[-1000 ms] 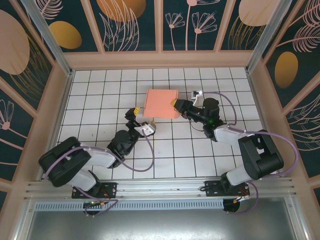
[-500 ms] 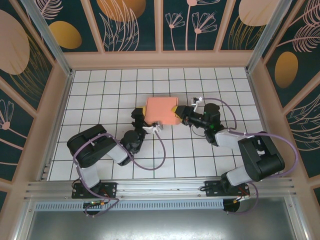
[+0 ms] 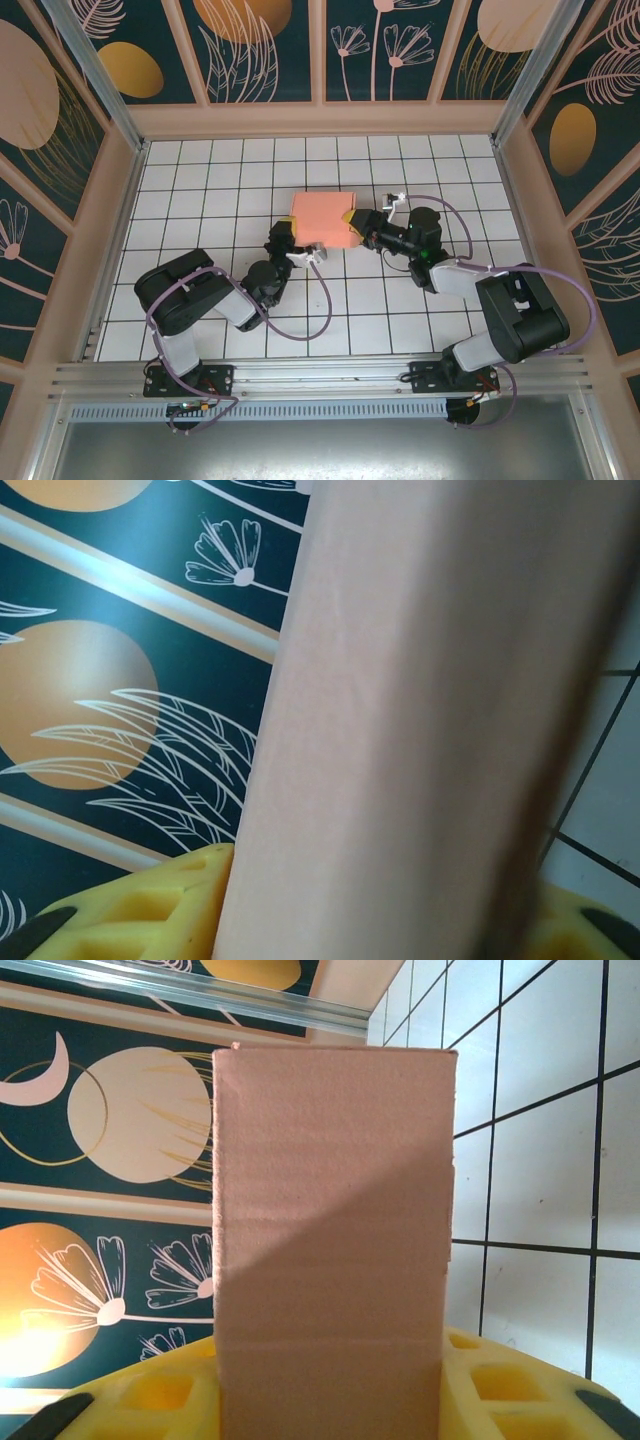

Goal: Fold the paper box

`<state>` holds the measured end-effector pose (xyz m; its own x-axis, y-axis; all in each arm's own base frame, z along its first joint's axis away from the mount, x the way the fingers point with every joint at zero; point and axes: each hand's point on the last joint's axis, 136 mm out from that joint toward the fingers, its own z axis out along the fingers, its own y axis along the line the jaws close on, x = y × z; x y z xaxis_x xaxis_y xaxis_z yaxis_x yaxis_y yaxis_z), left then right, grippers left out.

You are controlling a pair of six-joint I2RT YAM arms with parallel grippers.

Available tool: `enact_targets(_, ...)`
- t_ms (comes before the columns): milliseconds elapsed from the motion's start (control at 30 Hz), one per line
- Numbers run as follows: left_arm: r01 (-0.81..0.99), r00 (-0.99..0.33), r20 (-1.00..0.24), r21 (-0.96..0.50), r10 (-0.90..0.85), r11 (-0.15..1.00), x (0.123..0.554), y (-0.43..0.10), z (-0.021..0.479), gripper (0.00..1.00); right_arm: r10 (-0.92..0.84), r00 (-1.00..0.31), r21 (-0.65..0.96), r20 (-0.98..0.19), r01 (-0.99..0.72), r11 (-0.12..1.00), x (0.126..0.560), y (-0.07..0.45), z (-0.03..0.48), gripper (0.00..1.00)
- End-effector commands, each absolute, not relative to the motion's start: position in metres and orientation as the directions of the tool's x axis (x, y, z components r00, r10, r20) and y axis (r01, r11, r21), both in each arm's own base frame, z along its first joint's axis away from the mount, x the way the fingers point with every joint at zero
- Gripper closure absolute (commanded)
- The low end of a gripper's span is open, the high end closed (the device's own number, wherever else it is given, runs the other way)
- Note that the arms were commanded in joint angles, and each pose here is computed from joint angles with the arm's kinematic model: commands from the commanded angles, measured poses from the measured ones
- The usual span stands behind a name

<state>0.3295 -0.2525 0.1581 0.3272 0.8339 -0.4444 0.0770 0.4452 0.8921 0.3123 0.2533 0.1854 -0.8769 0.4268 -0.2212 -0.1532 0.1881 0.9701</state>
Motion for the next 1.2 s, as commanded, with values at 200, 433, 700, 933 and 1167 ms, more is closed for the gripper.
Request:
enact_targets(200,0.052,0.377,-0.591,0.782,0.713,0.621,0.326,-0.253,0.199,0.69,0.403,-0.878,0.963,-0.259,-0.202,0.179,0.309,0.258,0.192,0.56)
enact_targets(433,0.294,0.256,-0.651,0.756,0.714,0.584,0.323,-0.258,0.168,0.72,0.445,-0.825,0.932,-0.348,-0.253,0.26,0.315,0.236,0.197,0.34)
enact_targets(700,0.583,0.048,-0.705,0.595,0.707,0.553,0.308,-0.256,0.135,0.74,0.445,-0.686,0.799,-0.576,-0.358,0.483,0.316,0.19,0.21,0.34)
enact_targets(933,0.726,-0.153,-0.646,0.44,0.748,0.528,0.289,-0.242,0.111,0.71,0.234,-0.502,0.489,-0.833,-0.468,0.736,0.307,0.166,0.228,0.34)
enact_targets(1167,0.817,-0.267,-0.594,0.277,0.759,0.505,0.257,-0.233,0.101,0.73,-0.034,-0.375,0.184,-0.927,-0.532,0.827,0.298,0.155,0.243,0.34)
